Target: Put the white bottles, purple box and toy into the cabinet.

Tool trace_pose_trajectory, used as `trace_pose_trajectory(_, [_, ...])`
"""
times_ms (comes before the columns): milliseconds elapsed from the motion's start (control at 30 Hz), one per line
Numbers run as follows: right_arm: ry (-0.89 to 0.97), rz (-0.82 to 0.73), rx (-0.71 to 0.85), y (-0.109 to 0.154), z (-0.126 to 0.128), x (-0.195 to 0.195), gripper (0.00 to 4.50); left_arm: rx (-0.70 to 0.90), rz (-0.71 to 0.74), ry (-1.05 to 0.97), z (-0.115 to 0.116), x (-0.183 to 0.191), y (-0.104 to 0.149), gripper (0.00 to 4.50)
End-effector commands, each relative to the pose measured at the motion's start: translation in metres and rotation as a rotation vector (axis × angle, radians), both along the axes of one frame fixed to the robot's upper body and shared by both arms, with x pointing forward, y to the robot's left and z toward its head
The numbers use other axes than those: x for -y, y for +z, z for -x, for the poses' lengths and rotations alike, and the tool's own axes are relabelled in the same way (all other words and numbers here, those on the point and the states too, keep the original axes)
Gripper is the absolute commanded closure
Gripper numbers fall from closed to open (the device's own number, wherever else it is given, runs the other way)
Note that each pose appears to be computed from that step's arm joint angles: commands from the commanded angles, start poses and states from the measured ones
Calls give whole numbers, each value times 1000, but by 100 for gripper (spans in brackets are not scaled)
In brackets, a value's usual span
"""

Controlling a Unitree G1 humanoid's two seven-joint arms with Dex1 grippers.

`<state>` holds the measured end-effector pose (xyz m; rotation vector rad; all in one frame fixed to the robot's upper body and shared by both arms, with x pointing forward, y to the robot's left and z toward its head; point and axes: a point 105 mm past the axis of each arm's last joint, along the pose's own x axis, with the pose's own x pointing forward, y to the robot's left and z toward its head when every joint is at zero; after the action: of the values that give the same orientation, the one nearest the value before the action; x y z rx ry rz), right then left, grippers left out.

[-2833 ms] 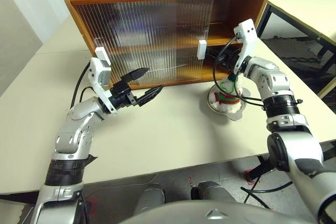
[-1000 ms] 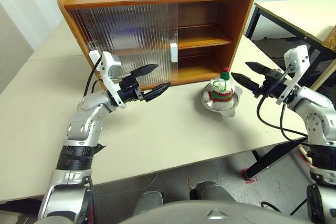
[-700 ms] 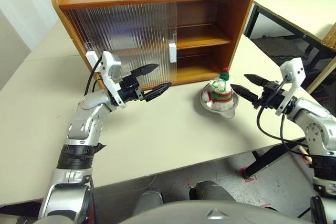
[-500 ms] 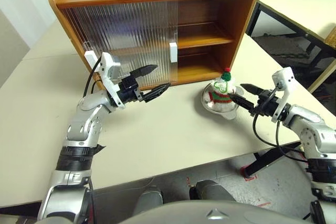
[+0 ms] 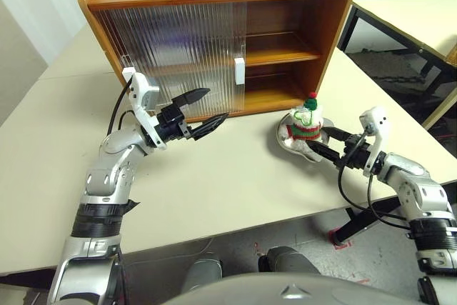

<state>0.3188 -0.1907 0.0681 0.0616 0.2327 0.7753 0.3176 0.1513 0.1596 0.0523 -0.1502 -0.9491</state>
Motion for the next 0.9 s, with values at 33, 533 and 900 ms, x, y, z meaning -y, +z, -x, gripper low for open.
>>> trace_pose_trajectory(33, [16,9,8,-2,-3,-4,2,1,-11,6,1,-2,1,0])
trace_pose_trajectory(533, [48,-1,24,-1,-14,-17,2,0,-14,16,4,0,0,0])
trace_pose_trajectory(900, [65,2,31,4,-21,-25,254,1,-13,29,5,-3,-2,0])
